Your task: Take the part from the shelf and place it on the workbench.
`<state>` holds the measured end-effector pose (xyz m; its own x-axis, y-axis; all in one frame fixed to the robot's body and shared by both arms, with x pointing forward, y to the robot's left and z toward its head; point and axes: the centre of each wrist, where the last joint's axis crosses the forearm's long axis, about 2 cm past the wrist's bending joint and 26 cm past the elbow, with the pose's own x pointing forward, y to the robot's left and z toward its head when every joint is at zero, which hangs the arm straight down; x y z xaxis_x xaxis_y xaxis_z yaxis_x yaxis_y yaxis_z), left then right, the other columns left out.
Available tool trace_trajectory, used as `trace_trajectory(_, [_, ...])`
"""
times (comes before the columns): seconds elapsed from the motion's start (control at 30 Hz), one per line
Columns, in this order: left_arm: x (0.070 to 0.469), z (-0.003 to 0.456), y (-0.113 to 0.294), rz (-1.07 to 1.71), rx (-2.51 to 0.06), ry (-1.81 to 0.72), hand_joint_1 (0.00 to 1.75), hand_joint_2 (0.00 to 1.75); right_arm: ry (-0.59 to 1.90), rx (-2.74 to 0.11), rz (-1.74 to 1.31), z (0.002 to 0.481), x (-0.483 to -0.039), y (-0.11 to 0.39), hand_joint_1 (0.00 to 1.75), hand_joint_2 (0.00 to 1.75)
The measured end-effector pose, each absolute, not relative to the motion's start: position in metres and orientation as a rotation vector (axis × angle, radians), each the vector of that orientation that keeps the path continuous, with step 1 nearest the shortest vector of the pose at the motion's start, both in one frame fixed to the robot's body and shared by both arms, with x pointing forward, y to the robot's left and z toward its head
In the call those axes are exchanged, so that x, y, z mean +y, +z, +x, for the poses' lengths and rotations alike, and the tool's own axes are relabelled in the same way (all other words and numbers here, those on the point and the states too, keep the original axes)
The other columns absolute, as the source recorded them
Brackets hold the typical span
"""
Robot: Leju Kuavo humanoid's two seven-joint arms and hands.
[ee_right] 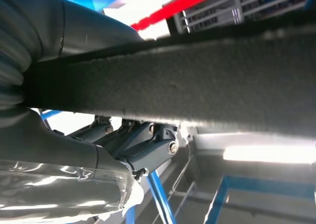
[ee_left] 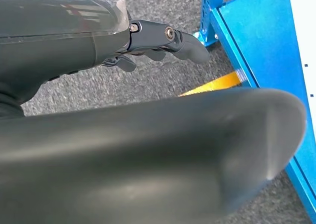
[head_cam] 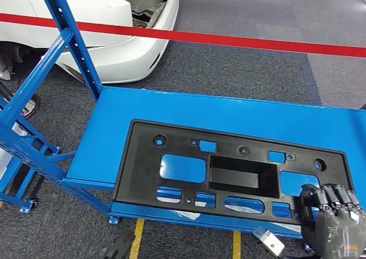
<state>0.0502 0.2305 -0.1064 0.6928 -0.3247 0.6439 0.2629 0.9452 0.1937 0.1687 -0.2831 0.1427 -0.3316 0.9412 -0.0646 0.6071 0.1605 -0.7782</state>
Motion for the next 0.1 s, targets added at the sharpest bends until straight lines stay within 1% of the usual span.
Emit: trace_trajectory(0.1, [0.2308, 0.0485, -0.1067, 0.077, -0.748, -0.305, 0.00, 0.00, 1.008, -2.028, -1.481, 0.1596, -0.2758, 0.1490, 1.75, 1.75])
